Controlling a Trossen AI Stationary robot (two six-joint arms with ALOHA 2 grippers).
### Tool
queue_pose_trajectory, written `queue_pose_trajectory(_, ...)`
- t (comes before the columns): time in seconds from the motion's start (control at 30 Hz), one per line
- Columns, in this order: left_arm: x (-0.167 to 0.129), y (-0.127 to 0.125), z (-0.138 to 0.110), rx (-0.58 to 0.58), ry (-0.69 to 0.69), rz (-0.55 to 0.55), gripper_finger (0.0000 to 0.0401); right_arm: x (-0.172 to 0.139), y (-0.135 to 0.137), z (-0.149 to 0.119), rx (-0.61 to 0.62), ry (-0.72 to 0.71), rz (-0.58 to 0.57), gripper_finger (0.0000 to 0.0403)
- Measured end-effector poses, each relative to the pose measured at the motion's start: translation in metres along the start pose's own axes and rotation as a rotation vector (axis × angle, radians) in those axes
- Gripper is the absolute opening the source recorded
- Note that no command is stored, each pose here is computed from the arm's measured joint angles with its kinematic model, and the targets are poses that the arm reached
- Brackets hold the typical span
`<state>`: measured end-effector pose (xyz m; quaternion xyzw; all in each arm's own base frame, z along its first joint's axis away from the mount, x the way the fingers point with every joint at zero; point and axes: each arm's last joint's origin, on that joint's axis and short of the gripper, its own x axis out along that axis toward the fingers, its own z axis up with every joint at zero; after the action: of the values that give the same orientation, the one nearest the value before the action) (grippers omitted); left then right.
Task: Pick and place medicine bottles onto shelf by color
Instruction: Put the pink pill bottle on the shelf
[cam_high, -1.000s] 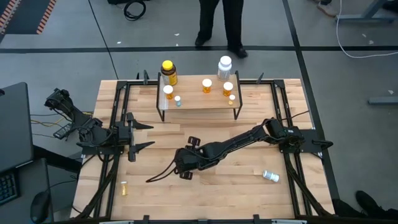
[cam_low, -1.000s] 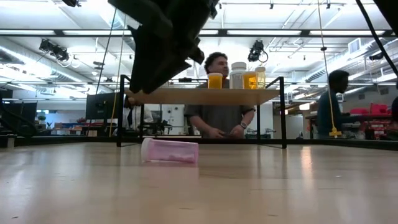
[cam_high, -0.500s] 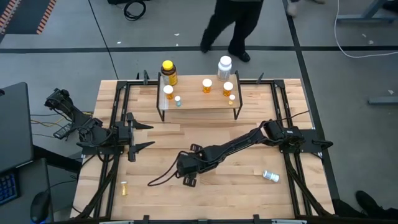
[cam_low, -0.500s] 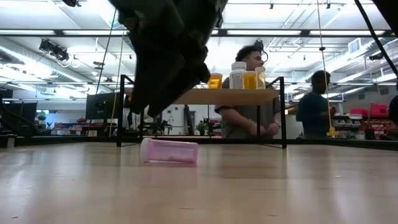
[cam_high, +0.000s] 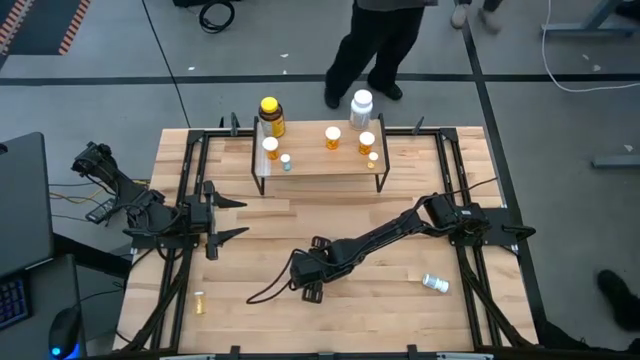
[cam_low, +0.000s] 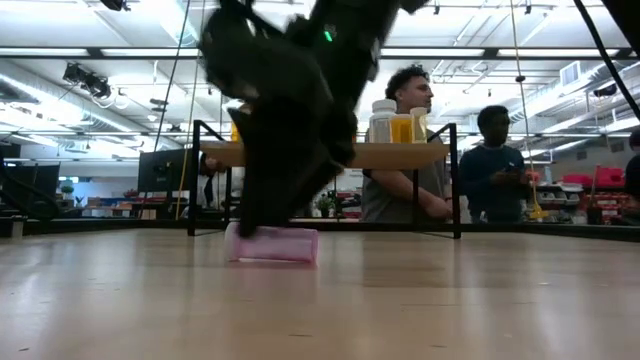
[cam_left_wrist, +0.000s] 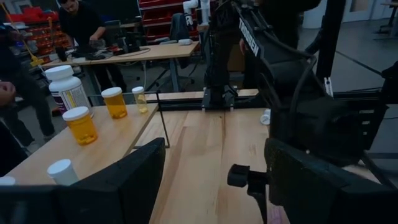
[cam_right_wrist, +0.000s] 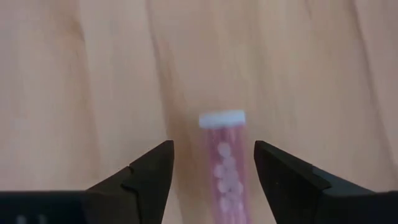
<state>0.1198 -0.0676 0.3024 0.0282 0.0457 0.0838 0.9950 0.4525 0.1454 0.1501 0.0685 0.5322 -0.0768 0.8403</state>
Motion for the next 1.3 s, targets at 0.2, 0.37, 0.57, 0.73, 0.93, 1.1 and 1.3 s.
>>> queue_pose_trajectory(0.2, 0.0, 0.0, 0.0, 0.001, 0.0, 0.0, 0.0283, 0.006, -0.003, -0.002, 0.0, -0.023, 0.008, 0.0224)
queue_pose_trajectory(0.37, 0.0, 0.0, 0.0, 0.002, 0.0, 0.0, 0.0283, 0.014, 0.0, -0.002, -0.006, -0.087, 0.048, 0.0213)
queue_pose_trajectory(0.57, 0.0, 0.0, 0.0, 0.002, 0.0, 0.0, 0.0283, 0.016, -0.001, -0.004, -0.007, -0.077, 0.045, 0.0205)
queue_pose_trajectory(0.73, 0.0, 0.0, 0.0, 0.002, 0.0, 0.0, 0.0283, 0.016, -0.002, -0.005, -0.007, -0.073, 0.043, 0.0202)
queue_pose_trajectory(0.93, 0.0, 0.0, 0.0, 0.002, 0.0, 0.0, 0.0283, 0.016, -0.002, -0.005, -0.007, -0.072, 0.036, 0.0188)
queue_pose_trajectory(1.1, 0.0, 0.0, 0.0, 0.002, 0.0, 0.0, 0.0283, 0.016, -0.002, -0.005, -0.007, -0.072, 0.036, 0.0171)
queue_pose_trajectory(1.3, 0.0, 0.0, 0.0, 0.002, 0.0, 0.0, 0.0283, 0.016, -0.001, -0.005, 0.0, -0.061, 0.059, 0.0157)
